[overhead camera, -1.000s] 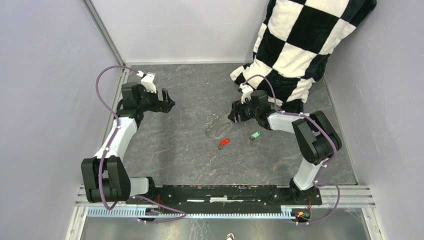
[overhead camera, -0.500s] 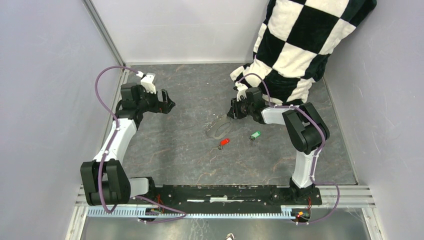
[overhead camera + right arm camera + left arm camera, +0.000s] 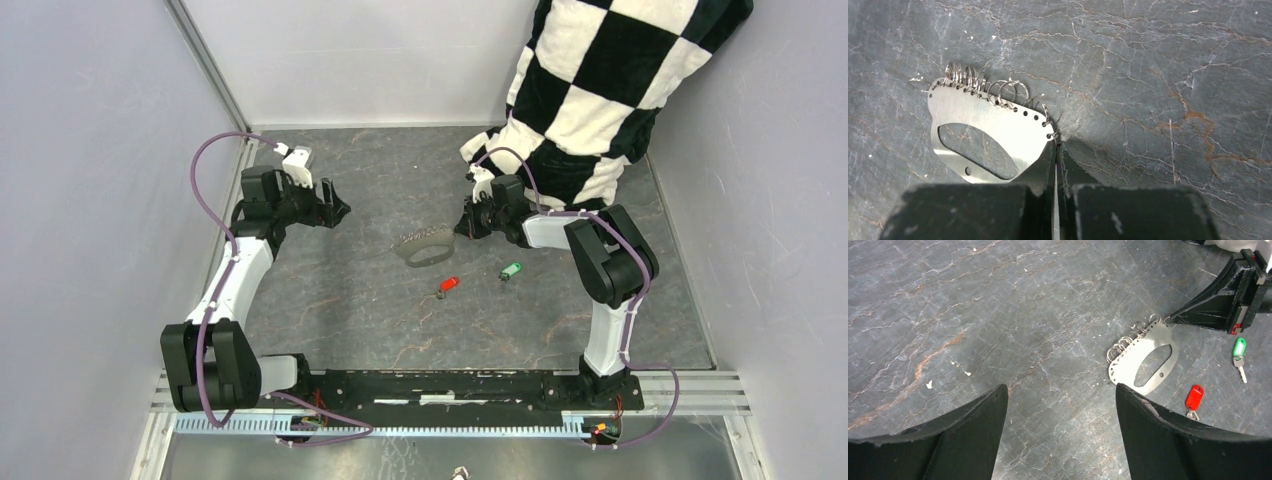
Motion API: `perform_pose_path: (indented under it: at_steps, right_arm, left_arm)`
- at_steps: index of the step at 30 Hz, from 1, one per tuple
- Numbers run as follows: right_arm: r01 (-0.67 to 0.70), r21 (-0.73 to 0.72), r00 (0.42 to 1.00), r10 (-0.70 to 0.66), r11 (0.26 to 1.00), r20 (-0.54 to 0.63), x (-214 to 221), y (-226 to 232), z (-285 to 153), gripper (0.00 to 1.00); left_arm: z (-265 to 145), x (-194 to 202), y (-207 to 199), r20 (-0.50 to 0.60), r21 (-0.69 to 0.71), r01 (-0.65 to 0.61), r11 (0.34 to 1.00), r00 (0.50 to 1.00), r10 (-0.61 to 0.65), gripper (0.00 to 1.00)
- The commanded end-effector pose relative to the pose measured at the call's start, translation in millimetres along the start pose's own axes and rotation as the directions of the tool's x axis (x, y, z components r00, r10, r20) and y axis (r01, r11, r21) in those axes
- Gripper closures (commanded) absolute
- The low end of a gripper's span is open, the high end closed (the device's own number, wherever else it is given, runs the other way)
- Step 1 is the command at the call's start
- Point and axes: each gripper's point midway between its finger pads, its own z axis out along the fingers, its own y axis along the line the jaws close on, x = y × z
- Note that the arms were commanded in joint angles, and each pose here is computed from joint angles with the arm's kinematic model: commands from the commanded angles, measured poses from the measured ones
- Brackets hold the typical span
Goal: Put the keys on the keyring
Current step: Pick up the keyring from the center of the board, then adjust the keyring.
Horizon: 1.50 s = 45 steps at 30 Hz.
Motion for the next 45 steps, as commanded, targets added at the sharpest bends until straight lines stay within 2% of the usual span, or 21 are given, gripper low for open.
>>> perform_pose_path:
  at_steps: [1,8,10,13,15,18,19,22,25,28,31,34,38,45]
  right_arm:
    - [0.070,-0.068,0.991,-0.062,0.995,0.117,-48,27,-16,1.00]
    - [0.297,-0.126,0.918,-0.247,0.946,0.312,-97,97,-69,1.00]
    - [0.364,-0.142,0.886,-0.295,0.920,0.357,-101,121,-85,1.00]
    - [0.490,-0.136,0.809,-0.391,0.861,0.438,-108,158,-112,1.00]
    - [0.579,-0.121,0.740,-0.458,0.806,0.492,-110,182,-130,1.00]
    - [0.660,-0.112,0.668,-0.511,0.743,0.541,-110,209,-150,1.00]
    - [0.683,-0.108,0.644,-0.526,0.722,0.555,-112,217,-157,1.00]
    - [0.741,-0.114,0.588,-0.558,0.662,0.585,-112,238,-174,1.00]
    - [0.785,-0.132,0.547,-0.577,0.605,0.606,-110,258,-186,1.00]
    - [0.820,-0.160,0.517,-0.589,0.550,0.621,-107,277,-196,1.00]
    - [0.843,-0.191,0.499,-0.599,0.503,0.627,-103,295,-201,1.00]
    - [0.847,-0.200,0.496,-0.596,0.493,0.631,-104,306,-205,1.00]
    - [0.845,-0.220,0.500,-0.573,0.488,0.649,-103,322,-211,1.00]
    - [0.851,-0.219,0.495,-0.587,0.478,0.640,-102,346,-210,1.00]
  left_arm:
    - [-11,-26,-16,0.051,0.080,-0.106,0.991,0.993,0.102,0.16]
    - [-41,-42,-62,0.045,0.317,-0.253,0.914,0.967,0.252,0.12]
    - [-53,-45,-77,0.058,0.386,-0.288,0.877,0.956,0.288,0.11]
    - [-73,-47,-99,0.082,0.476,-0.340,0.811,0.936,0.344,0.09]
    - [-86,-50,-114,0.113,0.523,-0.384,0.761,0.916,0.384,0.09]
    - [-110,-45,-139,0.166,0.609,-0.430,0.666,0.891,0.424,0.09]
    - [-117,-44,-146,0.210,0.621,-0.482,0.618,0.862,0.462,0.09]
    - [-132,-34,-175,0.276,0.665,-0.560,0.495,0.800,0.533,0.09]
    - [-144,-25,-196,0.323,0.679,-0.605,0.415,0.755,0.571,0.12]
    - [-155,-18,-215,0.362,0.701,-0.620,0.351,0.734,0.575,0.20]
    - [-160,-17,-226,0.375,0.715,-0.610,0.340,0.746,0.550,0.30]
    - [-163,-24,-233,0.383,0.716,-0.601,0.355,0.764,0.520,0.38]
    - [-165,-21,-236,0.410,0.703,-0.624,0.342,0.748,0.521,0.46]
    - [-152,-22,-230,0.407,0.657,-0.638,0.401,0.748,0.524,0.58]
